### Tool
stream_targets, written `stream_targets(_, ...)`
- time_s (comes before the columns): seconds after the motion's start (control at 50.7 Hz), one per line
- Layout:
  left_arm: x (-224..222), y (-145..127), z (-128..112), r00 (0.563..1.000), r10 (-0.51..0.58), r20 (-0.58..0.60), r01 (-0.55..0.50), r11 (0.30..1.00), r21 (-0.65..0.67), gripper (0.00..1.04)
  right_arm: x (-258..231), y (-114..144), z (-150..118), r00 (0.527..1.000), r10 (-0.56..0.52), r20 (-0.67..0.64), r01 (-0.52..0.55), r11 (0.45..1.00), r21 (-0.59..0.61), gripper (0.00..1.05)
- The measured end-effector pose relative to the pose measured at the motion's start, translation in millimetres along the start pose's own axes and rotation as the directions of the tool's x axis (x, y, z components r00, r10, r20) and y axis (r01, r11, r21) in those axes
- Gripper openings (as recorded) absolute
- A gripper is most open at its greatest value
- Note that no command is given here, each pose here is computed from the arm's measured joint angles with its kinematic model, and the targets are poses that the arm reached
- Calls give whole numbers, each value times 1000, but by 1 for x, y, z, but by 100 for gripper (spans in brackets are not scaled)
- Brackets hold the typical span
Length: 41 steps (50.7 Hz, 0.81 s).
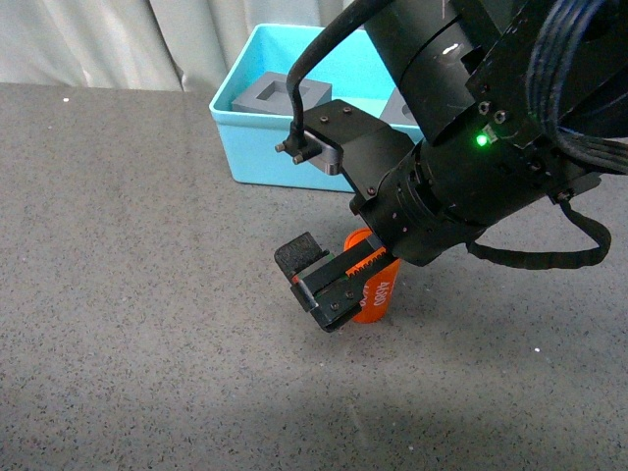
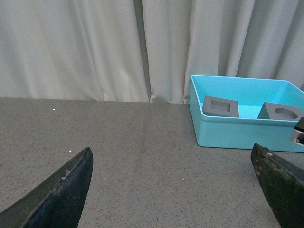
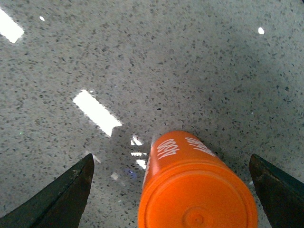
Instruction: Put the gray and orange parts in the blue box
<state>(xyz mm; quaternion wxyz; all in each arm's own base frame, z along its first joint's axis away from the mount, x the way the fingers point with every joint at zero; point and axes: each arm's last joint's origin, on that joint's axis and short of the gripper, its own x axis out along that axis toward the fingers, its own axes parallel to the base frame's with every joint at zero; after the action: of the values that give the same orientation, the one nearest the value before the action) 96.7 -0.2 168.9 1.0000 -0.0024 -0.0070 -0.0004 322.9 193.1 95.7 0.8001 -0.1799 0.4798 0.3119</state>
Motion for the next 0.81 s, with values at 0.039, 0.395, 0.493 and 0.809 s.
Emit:
stream_targets(0.039,0,0,0,1000,0,0,0,1000,0,98,1,0,-1,1000,-5,-13,5,1000,4,92)
stream_targets(0.395,0,0,0,1000,0,0,0,1000,0,98,5,-2,-4,999,-28,-41,29,999,22,45)
stream_targets(0.493,0,0,0,1000,0,0,0,1000,0,98,0,-4,-4,999,-31,-17,32,999,31,44)
stream_targets(0.809,0,0,0,1000,0,0,0,1000,0,98,-93,-39,44,931,-104,349,75,993,96,44)
